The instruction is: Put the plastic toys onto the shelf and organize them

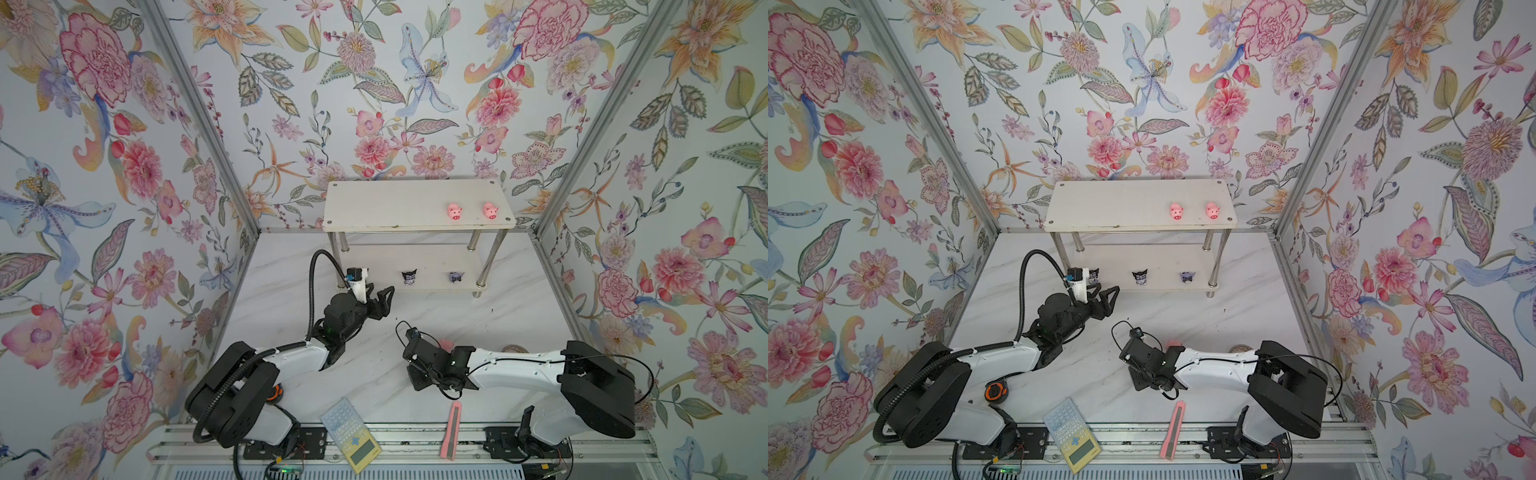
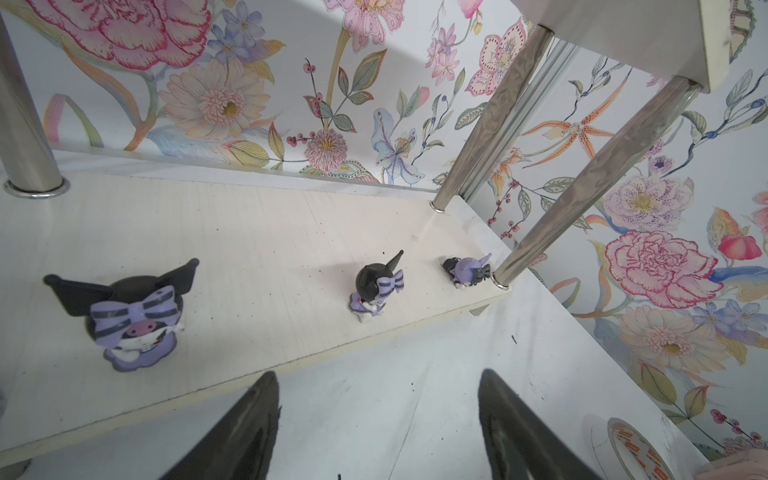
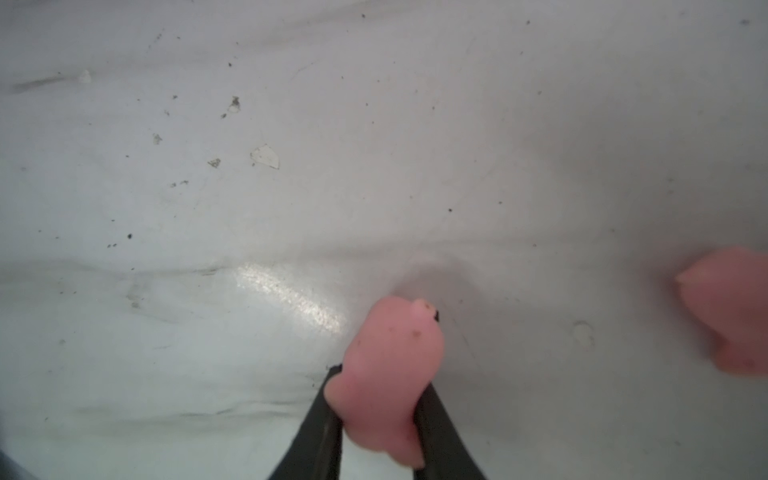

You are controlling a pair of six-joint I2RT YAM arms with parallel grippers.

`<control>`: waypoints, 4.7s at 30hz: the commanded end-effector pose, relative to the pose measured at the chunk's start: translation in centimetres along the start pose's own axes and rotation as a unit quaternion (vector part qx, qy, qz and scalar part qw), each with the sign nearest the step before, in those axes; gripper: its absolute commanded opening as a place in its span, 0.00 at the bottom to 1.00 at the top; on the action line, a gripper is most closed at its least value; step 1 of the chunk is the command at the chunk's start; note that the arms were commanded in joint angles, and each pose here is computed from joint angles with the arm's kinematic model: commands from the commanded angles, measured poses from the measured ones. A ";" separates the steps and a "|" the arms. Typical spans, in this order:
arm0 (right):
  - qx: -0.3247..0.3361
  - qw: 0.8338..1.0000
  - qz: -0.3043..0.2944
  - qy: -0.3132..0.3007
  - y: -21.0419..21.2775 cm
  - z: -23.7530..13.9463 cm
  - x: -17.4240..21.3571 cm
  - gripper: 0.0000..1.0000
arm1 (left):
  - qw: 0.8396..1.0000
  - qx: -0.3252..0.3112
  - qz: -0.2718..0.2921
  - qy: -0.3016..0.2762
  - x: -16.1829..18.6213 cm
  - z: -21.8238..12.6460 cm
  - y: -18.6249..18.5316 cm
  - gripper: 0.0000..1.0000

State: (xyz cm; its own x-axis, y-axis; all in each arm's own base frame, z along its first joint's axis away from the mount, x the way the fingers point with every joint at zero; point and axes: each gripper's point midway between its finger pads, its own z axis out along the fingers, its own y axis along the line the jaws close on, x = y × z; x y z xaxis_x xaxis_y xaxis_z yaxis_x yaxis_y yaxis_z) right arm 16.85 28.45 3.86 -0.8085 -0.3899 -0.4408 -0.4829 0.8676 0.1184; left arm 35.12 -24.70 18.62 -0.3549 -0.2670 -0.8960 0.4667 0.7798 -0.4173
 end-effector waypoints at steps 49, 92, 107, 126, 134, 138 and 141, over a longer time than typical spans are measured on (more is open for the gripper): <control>0.050 0.971 -0.039 -0.232 -9.1 -20.7 -36.2 0.27 | 0.983 -0.168 0.036 -0.060 -2.5 -13.8 5.4 0.79; 0.083 0.955 -0.045 -0.280 -5.0 -27.5 -32.9 0.81 | 0.983 -0.149 0.068 -0.081 -5.3 -12.5 3.7 0.86; 0.070 0.960 -0.033 -0.270 -5.1 -26.4 -31.7 0.77 | 0.989 -0.108 0.074 -0.070 -4.8 -10.0 2.4 0.86; 0.027 0.964 0.007 -0.266 -8.9 -20.5 -38.4 0.63 | 0.983 -0.150 0.082 -0.074 -5.0 -11.1 3.8 0.87; 0.007 0.965 -0.007 -0.262 -8.4 -19.6 -38.8 0.46 | 0.981 -0.159 0.083 -0.069 -5.0 -10.9 4.2 0.87; 0.006 0.966 -0.011 -0.259 -8.4 -19.5 -38.7 0.42 | 0.982 -0.157 0.078 -0.066 -4.9 -10.7 4.1 0.87; 0.002 0.966 -0.018 -0.256 -8.3 -19.5 -38.5 0.37 | 0.983 -0.154 0.077 -0.067 -5.0 -10.5 4.0 0.87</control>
State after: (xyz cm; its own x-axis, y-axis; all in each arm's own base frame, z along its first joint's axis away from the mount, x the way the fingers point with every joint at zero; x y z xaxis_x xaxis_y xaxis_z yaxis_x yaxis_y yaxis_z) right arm 45.52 29.95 37.48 -0.5160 -0.2000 -0.8329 -0.4811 0.8722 0.0886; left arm 29.80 -14.33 21.40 -0.2093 -0.1779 -0.9615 0.2400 0.9439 -0.2269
